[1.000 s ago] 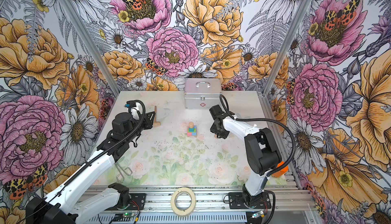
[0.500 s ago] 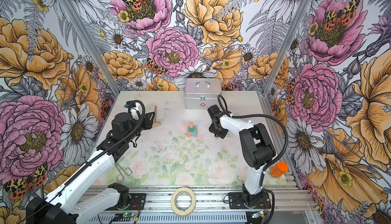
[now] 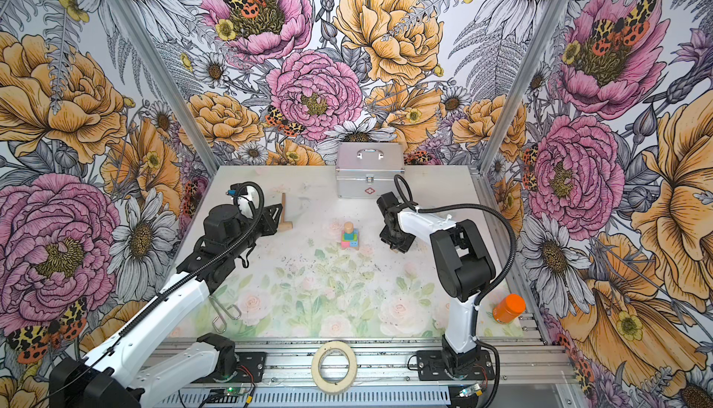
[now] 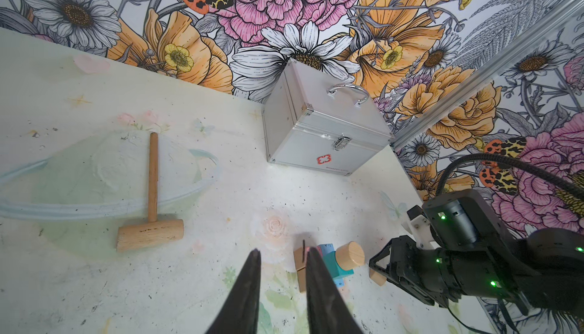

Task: Build the wood block tower
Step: 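Lower the right gripper over the small tan wooden piece and close on it, then lift the small tan wooden piece with the right gripper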

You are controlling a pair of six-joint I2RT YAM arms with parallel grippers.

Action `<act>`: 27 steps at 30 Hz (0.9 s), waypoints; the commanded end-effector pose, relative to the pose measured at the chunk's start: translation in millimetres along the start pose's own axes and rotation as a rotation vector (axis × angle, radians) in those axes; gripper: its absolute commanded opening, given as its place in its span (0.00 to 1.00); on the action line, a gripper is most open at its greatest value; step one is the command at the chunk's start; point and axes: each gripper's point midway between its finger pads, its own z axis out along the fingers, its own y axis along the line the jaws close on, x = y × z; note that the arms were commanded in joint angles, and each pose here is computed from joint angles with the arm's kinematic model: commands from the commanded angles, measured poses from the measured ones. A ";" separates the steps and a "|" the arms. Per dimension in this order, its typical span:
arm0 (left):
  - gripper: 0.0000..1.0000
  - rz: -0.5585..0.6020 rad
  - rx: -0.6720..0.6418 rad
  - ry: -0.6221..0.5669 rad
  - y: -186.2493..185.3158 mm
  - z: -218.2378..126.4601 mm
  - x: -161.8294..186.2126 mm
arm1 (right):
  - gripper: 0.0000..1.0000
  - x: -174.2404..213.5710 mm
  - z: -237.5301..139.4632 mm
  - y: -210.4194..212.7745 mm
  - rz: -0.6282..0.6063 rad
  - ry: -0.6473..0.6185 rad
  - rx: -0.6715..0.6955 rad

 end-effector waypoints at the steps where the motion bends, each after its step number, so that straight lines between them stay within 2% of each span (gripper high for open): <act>1: 0.27 0.005 0.007 0.014 2.8 1.6 5.3 | 0.42 -2.9 2.3 0.6 0.007 -0.001 0.007; 11: 0.27 0.005 0.005 0.012 3.8 0.4 5.4 | 0.29 4.5 10.4 3.3 -0.051 0.047 -0.001; 20: 0.27 0.007 0.007 0.013 3.4 -0.4 6.6 | 0.01 0.9 -1.1 8.6 -0.185 0.068 -0.029; 27: 0.27 0.015 0.000 0.010 3.6 -1.5 4.3 | 0.00 -16.9 -50.5 18.8 -0.337 0.045 -0.024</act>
